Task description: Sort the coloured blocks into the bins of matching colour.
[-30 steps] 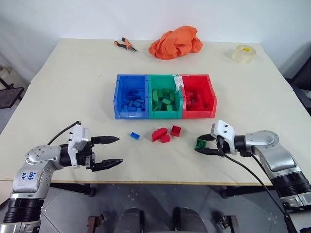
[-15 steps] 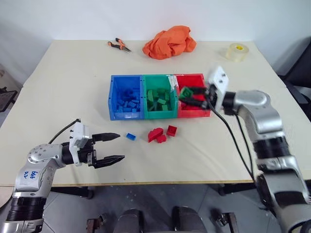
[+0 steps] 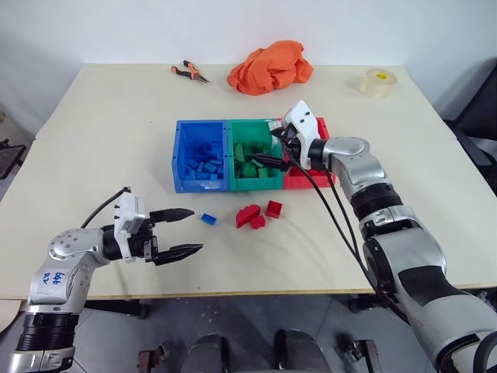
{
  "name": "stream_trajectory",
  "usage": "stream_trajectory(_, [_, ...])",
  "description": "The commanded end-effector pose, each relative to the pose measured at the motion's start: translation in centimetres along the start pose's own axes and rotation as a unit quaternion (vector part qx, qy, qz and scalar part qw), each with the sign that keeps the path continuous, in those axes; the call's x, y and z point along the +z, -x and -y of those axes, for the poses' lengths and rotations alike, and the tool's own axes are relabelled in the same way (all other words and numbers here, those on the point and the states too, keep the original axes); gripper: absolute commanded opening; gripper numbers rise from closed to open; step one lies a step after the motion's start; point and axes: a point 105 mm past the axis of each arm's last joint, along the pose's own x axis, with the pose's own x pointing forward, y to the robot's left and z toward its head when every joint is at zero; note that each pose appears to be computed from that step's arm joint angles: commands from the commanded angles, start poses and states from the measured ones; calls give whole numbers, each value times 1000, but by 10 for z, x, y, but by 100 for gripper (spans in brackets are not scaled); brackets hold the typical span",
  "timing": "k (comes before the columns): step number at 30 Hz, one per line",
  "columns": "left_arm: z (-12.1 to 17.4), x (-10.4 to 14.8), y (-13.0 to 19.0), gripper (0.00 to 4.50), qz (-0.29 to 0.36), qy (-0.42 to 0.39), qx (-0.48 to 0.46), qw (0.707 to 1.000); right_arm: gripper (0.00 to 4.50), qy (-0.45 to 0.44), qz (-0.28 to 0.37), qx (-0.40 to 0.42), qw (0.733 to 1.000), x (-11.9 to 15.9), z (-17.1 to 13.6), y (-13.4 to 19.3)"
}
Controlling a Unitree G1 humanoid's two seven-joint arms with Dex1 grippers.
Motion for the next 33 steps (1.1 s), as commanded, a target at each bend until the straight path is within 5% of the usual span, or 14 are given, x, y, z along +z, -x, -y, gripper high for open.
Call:
stream_trajectory(1, [2,6,-2,450,11,-14,-7,1000,447,51,61,33,996,34,-5,23])
stream_trajectory(7, [-8,10,-4,450,12,-18,-7,1000,447,56,31,96,993,0,-40,101])
stream_trajectory(17, [-15,9,5,450,2,-16,-7,1000,447,0,-145,37,989,-67,-47,213])
stream_trajectory(33, [3,14,6,450,2,-15,5,1000,447,9,-85,108,990,-73,-64,81])
